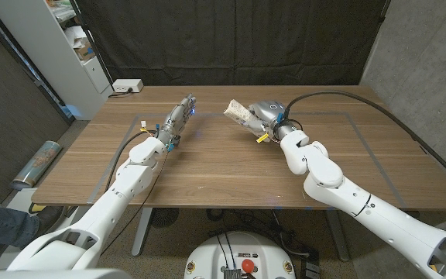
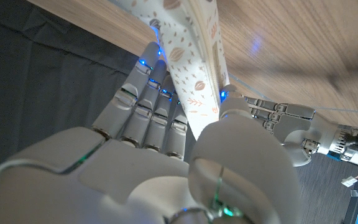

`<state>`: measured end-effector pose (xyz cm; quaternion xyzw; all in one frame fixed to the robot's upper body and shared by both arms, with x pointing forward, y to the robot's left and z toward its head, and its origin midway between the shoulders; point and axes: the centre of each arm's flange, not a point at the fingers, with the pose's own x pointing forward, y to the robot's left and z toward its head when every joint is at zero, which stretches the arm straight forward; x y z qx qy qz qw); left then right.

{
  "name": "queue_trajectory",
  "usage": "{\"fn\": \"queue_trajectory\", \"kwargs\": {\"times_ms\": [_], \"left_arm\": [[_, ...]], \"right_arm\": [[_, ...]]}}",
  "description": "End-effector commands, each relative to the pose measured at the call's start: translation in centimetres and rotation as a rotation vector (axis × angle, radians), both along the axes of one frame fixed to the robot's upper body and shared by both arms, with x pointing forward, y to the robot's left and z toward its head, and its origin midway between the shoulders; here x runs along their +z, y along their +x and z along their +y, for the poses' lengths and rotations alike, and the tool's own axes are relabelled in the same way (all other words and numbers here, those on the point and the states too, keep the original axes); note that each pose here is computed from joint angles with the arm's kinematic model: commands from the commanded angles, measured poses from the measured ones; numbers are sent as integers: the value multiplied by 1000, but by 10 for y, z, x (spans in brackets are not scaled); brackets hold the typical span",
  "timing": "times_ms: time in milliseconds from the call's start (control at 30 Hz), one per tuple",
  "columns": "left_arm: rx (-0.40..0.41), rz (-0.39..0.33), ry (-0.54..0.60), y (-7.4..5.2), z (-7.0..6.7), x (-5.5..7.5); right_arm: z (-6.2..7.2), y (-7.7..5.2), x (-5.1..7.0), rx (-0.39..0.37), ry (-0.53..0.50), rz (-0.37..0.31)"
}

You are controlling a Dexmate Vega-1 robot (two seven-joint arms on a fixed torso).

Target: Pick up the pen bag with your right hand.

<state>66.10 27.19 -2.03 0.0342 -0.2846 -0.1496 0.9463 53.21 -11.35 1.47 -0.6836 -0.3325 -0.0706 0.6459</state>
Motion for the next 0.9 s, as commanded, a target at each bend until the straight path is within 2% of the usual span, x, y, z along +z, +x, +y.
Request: {"fn": "queue_trajectory", "kwargs": {"times_ms": [33,500,900], "left_arm": [[-4,-8,0,0,-1,2],[-14,-9,9,1,-6,4],[-12,-15,10,1,-4,8]], "right_arm": [[0,-9,14,29,5,-36],[-4,-16,29,68,24,-41],[-6,-20,39,89,39,-49]]}}
